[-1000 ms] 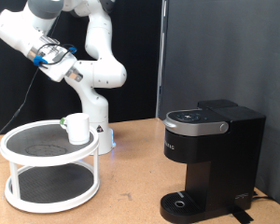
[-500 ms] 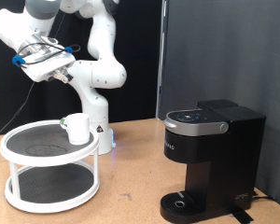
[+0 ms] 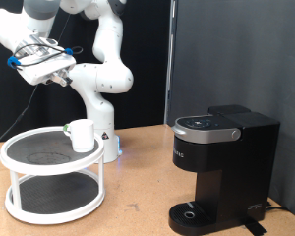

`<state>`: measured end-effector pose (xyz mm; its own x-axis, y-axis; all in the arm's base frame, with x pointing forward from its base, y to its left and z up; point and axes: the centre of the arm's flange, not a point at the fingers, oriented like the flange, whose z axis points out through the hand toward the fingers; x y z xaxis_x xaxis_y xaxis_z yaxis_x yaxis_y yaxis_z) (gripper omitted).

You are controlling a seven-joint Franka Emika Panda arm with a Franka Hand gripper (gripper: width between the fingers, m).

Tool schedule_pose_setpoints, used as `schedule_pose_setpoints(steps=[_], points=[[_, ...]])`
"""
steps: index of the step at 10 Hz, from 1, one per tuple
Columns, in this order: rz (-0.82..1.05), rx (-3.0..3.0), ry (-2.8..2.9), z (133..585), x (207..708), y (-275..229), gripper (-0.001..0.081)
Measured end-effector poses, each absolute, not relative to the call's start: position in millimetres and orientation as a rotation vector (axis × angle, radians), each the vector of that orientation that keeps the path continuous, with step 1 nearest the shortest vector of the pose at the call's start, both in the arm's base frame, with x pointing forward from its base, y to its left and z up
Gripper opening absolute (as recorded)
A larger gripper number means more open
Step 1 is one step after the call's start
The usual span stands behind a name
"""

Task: Make a cup of coffee with the keurig machine

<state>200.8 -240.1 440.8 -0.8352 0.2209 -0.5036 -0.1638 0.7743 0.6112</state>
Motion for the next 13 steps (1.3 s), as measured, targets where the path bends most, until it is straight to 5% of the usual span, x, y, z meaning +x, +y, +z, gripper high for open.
schedule_pose_setpoints(steps=[6, 7, 8, 10, 13], points=[[0.769, 0.025, 2.401, 396.5, 196.1, -237.8, 0.0023], [0.755, 0.018, 2.397, 390.6, 194.3, -237.7, 0.0217], [0.743, 0.015, 2.394, 384.2, 192.4, -237.9, 0.0217], [0.714, 0.014, 2.399, 371.3, 190.3, -240.4, 0.0581], [0.69, 0.014, 2.419, 353.1, 188.5, -246.9, 0.0685]])
